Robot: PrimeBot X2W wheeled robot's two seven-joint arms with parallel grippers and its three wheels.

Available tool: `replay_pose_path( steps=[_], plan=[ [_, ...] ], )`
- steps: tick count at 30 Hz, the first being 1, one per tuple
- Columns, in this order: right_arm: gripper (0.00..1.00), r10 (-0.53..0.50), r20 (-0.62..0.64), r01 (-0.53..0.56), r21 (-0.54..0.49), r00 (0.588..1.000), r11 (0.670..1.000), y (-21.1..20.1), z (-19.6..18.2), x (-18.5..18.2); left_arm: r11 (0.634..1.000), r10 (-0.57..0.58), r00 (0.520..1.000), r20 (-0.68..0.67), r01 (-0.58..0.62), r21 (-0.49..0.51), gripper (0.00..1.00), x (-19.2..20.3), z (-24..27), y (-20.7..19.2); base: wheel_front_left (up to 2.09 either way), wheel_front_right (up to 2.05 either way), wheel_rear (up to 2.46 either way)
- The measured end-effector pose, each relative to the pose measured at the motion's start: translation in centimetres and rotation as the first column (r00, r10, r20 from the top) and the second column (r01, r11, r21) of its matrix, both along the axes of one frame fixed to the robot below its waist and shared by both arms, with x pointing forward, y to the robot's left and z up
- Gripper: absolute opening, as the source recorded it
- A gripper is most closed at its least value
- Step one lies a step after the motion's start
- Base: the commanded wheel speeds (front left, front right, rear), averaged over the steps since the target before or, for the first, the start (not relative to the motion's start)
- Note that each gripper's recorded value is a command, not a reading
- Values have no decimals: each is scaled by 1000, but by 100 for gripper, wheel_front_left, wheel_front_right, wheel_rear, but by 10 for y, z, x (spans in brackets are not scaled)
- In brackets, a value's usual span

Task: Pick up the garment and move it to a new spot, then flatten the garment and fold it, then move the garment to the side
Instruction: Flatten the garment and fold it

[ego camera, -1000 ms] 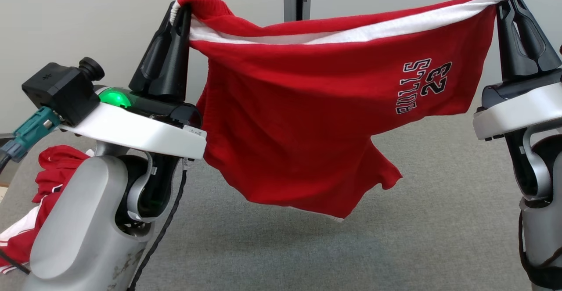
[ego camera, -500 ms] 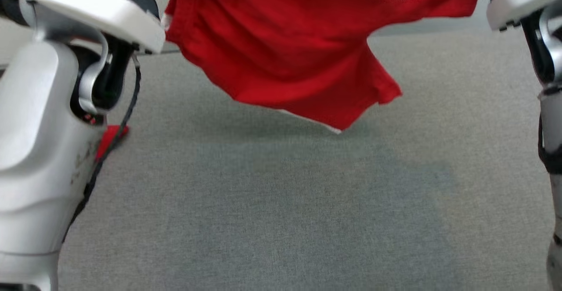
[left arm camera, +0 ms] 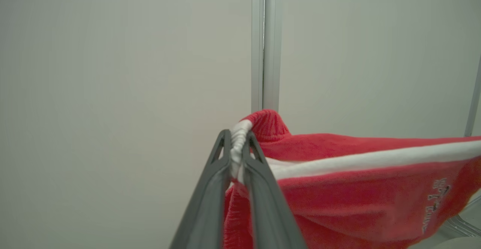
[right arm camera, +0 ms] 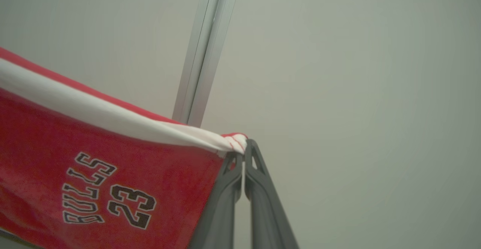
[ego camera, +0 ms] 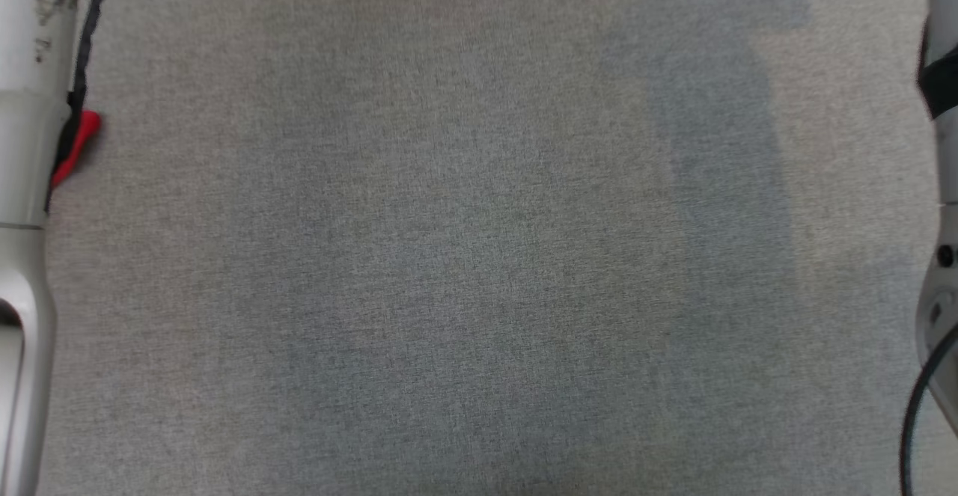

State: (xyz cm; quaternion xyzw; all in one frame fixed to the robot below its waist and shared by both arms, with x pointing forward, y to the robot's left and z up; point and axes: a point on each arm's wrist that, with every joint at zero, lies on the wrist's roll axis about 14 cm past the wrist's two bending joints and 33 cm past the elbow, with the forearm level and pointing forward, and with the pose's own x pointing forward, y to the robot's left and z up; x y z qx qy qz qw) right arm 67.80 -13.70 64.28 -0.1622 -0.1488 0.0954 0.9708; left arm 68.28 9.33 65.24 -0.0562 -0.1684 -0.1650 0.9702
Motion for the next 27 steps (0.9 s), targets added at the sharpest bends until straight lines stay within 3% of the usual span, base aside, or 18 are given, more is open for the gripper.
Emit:
replay_pose_path(
  steps=[6,14,21,27],
  plan=[
    [0,32,-225,-35,-11,974,999,16,-104,2,999,-4,988,-153,11,50,0,4,-76,2,0,0,0],
    [0,53,-462,-52,16,885,999,24,-193,-46,978,-19,934,-357,92,187,0,-56,-173,0,0,0,0],
    [0,71,-581,-52,49,811,997,26,-231,-116,956,-32,881,-472,164,243,0,-130,-213,1,0,0,0],
    [0,68,-615,-52,44,785,998,19,-231,-157,933,-58,862,-504,226,279,0,-184,-219,-4,0,0,0]
  ],
)
